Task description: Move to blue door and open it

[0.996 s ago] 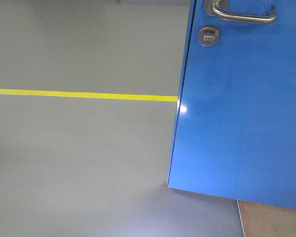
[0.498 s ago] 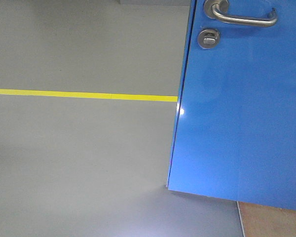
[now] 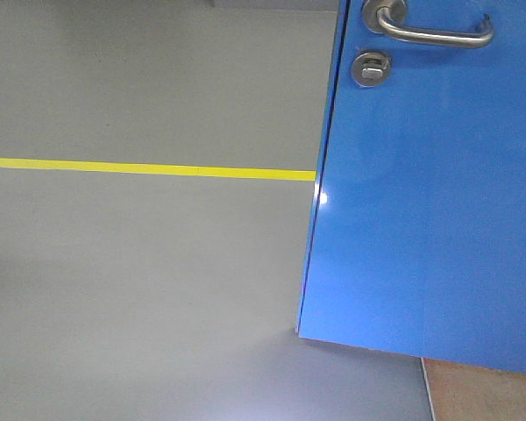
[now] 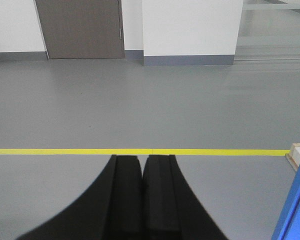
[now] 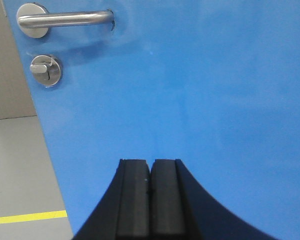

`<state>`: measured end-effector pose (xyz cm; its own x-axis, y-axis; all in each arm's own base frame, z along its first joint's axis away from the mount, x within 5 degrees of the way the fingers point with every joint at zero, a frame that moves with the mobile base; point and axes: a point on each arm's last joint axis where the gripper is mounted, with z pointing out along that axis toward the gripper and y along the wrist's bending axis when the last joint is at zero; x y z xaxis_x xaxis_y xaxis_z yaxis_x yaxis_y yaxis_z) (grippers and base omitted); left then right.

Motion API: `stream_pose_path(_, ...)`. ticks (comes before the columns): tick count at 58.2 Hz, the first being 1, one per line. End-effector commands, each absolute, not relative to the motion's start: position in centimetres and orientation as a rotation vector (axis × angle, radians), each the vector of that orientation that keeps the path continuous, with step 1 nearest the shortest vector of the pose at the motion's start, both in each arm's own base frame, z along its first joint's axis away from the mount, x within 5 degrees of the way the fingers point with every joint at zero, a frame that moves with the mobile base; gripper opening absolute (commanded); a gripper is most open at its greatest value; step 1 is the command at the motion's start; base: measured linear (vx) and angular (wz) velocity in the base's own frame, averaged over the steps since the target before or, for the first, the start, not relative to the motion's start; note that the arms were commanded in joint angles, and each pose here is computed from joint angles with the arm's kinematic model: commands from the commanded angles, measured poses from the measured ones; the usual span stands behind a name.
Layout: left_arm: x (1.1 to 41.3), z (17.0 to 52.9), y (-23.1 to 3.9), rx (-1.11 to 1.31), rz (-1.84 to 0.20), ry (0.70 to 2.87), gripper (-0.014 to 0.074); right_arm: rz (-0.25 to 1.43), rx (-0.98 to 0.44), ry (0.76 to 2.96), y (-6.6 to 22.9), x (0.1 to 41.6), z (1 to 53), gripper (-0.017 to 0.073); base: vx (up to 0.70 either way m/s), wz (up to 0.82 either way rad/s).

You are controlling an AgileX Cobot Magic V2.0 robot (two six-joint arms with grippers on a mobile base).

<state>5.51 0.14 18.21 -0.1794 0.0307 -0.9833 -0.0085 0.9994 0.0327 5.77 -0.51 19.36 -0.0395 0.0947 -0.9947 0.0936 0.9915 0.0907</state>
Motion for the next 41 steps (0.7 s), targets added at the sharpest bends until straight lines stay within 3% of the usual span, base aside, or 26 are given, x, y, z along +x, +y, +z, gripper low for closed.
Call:
stream_pose_path(1,5.44,19.87,0.05,0.019,0.021,1.636,0.0073,0.017,0.168,1.535,-0.57,5.85,20.01,0.0012,0.0,0.0)
stream_pose_path(41,5.44,19.87,0.05,0.019,0.021,1.636,0.0073,0.014,0.164,1.536,-0.57,5.85,20.01,0.0012,0.0,0.0)
